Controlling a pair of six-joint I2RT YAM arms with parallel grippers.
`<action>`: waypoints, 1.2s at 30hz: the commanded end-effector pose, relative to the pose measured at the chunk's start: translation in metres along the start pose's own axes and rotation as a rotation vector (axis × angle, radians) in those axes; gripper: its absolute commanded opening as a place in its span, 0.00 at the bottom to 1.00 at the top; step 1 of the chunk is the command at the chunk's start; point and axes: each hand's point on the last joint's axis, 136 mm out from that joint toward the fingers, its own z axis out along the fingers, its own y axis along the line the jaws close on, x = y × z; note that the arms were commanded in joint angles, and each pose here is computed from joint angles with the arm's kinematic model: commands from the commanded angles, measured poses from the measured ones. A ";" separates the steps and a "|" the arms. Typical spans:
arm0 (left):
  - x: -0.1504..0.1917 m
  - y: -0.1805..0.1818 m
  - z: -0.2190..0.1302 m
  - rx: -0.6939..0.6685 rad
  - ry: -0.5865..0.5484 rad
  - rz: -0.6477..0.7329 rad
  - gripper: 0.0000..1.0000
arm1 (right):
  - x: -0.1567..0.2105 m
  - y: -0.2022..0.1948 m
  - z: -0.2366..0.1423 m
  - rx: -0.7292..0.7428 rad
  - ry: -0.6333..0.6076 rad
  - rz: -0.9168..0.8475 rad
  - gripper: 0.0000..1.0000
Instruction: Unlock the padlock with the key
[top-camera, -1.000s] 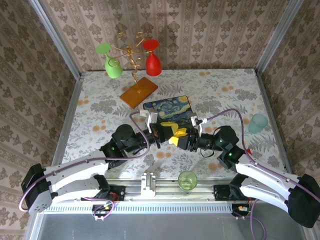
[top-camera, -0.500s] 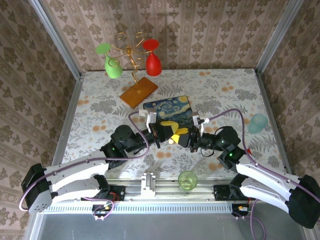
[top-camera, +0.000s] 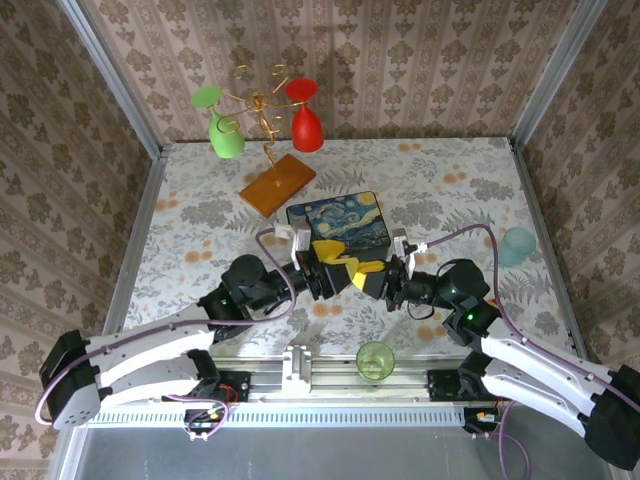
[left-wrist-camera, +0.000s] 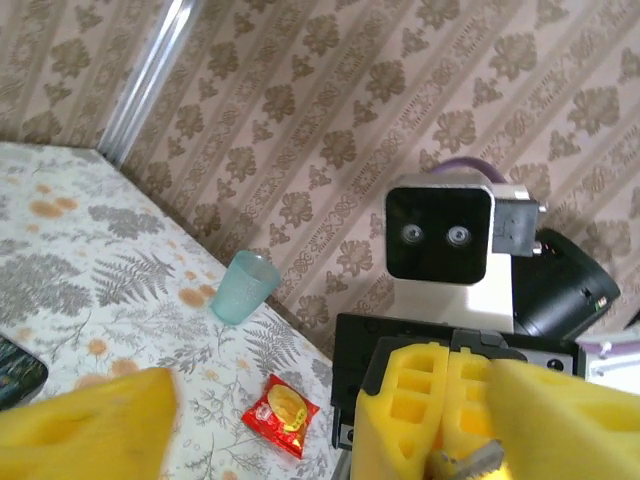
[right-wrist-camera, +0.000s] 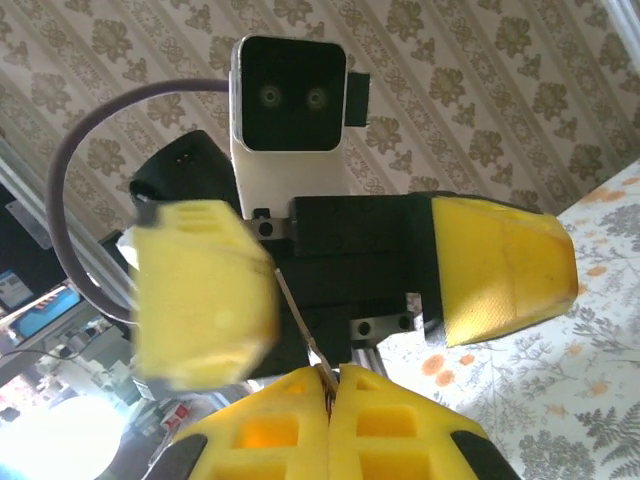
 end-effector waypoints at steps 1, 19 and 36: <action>-0.019 0.017 -0.018 -0.124 -0.077 -0.005 1.00 | 0.020 -0.032 -0.006 0.170 0.079 0.021 0.00; 0.094 0.150 -0.025 -0.626 0.364 -0.031 0.95 | 0.098 -0.164 -0.083 0.809 0.230 0.346 0.00; 0.153 0.218 0.028 -0.619 0.523 -0.015 0.90 | 0.111 -0.168 -0.112 0.879 0.191 0.382 0.00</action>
